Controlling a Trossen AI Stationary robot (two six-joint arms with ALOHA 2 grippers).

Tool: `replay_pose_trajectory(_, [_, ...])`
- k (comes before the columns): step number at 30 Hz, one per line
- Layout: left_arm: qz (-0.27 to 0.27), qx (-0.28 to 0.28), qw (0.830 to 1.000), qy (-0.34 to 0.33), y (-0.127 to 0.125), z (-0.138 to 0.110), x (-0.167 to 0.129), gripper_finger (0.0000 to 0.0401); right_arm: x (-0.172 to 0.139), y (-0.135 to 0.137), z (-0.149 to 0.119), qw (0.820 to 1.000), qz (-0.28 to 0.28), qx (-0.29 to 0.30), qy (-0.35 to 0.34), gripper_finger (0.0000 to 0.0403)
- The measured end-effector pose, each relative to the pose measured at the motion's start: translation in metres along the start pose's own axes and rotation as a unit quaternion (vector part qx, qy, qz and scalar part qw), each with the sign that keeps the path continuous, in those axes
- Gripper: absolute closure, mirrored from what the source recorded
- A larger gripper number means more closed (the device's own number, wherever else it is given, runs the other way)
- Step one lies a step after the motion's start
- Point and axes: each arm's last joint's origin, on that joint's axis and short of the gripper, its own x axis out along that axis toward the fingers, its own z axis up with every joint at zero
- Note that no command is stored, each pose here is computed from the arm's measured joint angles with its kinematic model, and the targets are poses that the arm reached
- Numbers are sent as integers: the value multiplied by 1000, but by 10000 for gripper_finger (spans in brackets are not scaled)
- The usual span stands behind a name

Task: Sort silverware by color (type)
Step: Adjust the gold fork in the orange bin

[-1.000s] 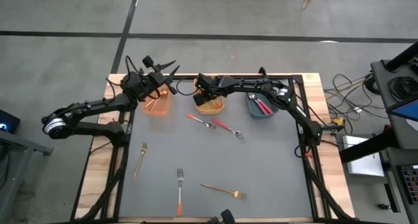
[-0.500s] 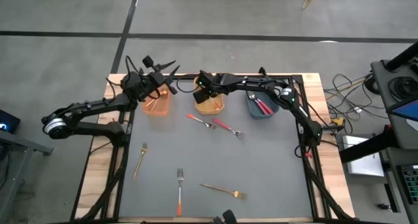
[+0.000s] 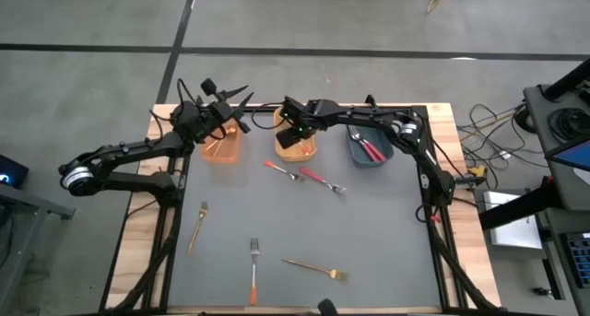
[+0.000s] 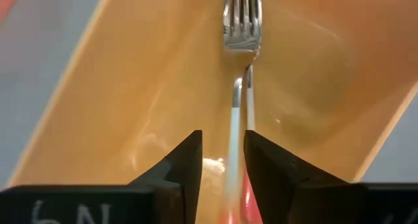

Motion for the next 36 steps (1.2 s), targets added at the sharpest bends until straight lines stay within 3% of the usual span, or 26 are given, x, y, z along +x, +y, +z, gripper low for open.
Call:
replay_pose_trajectory(17, [0,0,1000,0,0,0,0,310,5,-5,2,1000,-6,-15,-1,287])
replay_pose_trajectory(29, [1,0,1000,0,0,0,0,310,31,-7,-6,999,-20,-18,24,290])
replay_pose_trajectory(36, [0,2,1000,1,0,0,0,310,26,-6,-4,1000,-16,-17,18,293])
